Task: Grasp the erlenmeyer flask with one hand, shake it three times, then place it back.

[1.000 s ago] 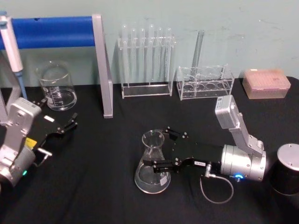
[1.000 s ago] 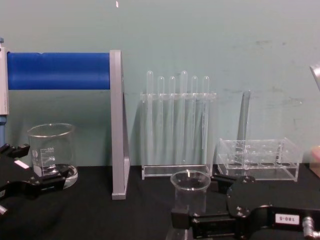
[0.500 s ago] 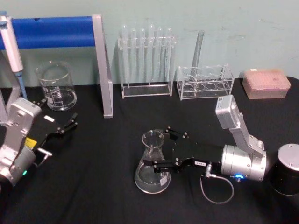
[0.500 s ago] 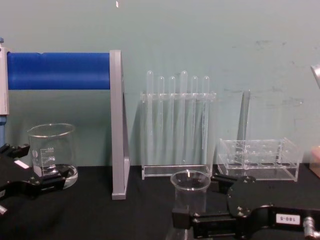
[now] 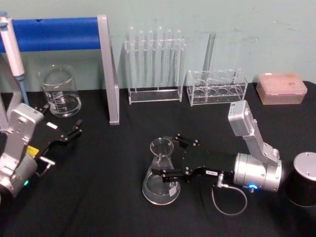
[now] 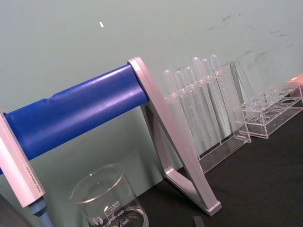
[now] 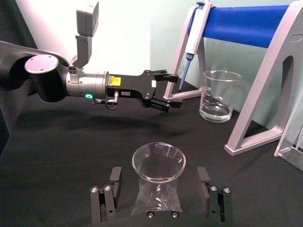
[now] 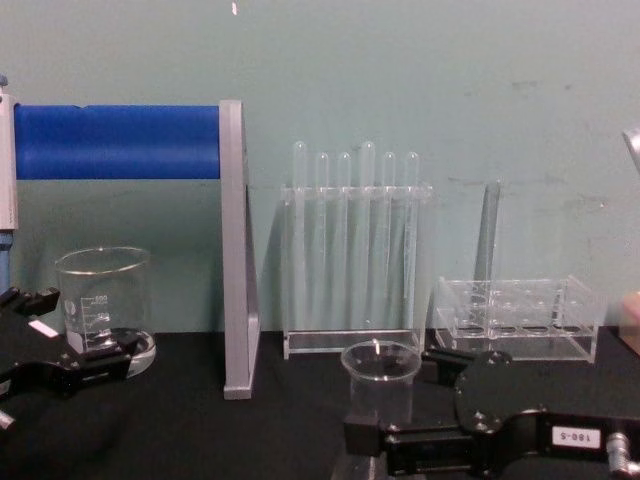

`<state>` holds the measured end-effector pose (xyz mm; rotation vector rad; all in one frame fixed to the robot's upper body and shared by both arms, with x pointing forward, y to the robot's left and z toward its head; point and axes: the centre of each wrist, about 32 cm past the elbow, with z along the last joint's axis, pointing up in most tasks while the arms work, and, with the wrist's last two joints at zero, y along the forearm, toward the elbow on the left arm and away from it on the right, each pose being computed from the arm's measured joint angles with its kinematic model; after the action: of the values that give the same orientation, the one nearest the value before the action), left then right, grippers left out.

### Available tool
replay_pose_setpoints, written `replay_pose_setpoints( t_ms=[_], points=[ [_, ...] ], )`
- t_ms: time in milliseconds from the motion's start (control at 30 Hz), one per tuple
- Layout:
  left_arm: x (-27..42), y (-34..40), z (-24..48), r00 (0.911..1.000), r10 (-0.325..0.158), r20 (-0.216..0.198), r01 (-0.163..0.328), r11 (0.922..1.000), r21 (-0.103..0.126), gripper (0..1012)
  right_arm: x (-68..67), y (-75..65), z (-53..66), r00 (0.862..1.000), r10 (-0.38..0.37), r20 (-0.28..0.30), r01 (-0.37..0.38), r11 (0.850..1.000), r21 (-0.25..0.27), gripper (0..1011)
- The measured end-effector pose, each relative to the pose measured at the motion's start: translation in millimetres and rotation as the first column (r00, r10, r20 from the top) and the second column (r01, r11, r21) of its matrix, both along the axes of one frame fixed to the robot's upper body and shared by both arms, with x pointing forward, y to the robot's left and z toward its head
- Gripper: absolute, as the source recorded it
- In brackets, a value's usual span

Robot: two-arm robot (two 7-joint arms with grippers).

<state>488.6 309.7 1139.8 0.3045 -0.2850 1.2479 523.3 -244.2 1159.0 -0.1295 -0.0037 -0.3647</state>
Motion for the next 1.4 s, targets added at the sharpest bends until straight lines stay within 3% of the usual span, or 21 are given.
replay_pose_setpoints(
  t_ms=[267,700,1400],
  points=[
    [0.0,0.0,0.0,1.0,0.0,0.0,0.0,1.0,0.0,1001,0.0,0.1,0.1,1.0,0.0,0.0,0.0,1.0,0.0,851],
    [0.0,0.0,0.0,1.0,0.0,0.0,0.0,1.0,0.0,1001,0.0,0.1,0.1,1.0,0.0,0.0,0.0,1.0,0.0,452],
    [0.0,0.0,0.0,1.0,0.0,0.0,0.0,1.0,0.0,1001,-2.0,0.2,1.5,1.0,-0.005,-0.003,0.005,1.0,-0.001,448]
  ],
)
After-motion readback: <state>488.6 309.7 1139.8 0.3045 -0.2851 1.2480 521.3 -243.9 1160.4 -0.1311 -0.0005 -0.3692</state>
